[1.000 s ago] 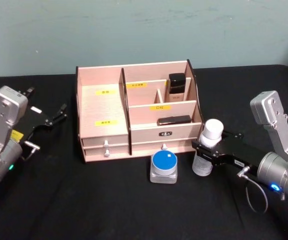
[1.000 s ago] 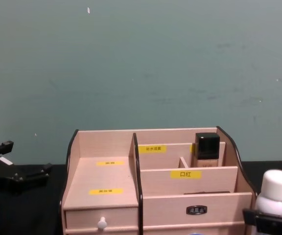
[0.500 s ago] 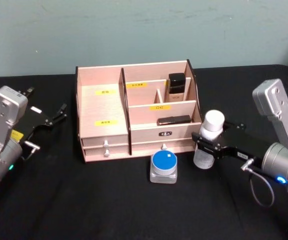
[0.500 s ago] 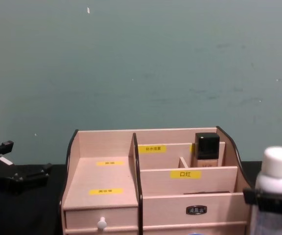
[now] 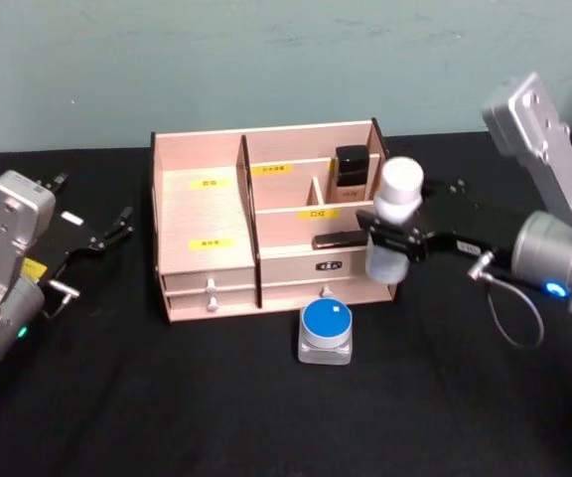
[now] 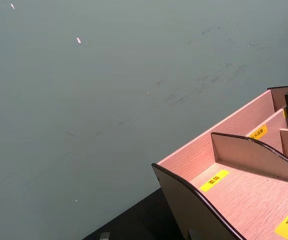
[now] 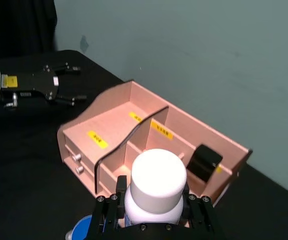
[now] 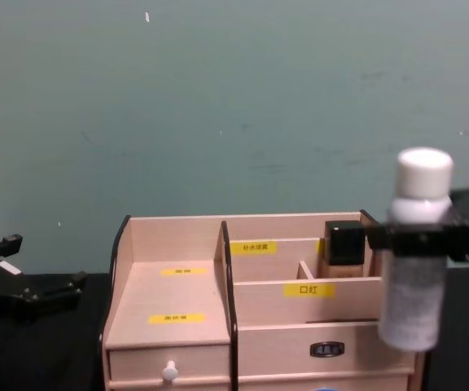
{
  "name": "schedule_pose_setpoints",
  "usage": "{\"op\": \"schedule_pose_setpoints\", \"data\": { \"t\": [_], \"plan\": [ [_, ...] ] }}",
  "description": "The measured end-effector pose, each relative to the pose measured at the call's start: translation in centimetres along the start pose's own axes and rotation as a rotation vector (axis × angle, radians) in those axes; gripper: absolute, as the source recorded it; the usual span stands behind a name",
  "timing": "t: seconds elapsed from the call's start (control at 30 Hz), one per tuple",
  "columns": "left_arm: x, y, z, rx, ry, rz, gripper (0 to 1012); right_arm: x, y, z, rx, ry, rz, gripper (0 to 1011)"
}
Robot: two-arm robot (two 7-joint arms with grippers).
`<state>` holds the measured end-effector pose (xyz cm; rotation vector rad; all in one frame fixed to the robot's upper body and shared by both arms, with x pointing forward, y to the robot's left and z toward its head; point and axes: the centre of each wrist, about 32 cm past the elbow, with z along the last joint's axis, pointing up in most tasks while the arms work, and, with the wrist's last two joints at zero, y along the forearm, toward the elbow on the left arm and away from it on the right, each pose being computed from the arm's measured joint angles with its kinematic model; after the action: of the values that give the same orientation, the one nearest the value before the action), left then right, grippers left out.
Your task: Pick up the facial cleanser and watermelon frost from the table and place them into the tiered storage box.
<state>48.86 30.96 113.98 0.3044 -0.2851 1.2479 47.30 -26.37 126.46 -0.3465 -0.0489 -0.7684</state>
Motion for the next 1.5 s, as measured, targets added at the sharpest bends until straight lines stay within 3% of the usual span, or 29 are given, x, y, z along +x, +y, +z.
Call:
{"op": "schedule_pose_setpoints", "data": {
  "t": [0.17,0.4,0.9,1.5],
  "plan": [
    [0.0,0.0,0.0,0.0,0.0,0.0,1009,0.9,1.2,1.4,0.011,-0.019,0.015,595],
    [0.0,0.0,0.0,0.0,0.0,0.0,1010,2.1,3.1,2.5,0.03,-0.028,0.038,594],
    [0.0,0.0,0.0,0.0,0.0,0.0,1010,4.2,7.4,3.2,0.067,-0.055,0.061,594],
    [0.0,0.0,0.0,0.0,0.0,0.0,1010,5.0,11.7,3.2,0.089,-0.08,0.098,594]
  ]
}}
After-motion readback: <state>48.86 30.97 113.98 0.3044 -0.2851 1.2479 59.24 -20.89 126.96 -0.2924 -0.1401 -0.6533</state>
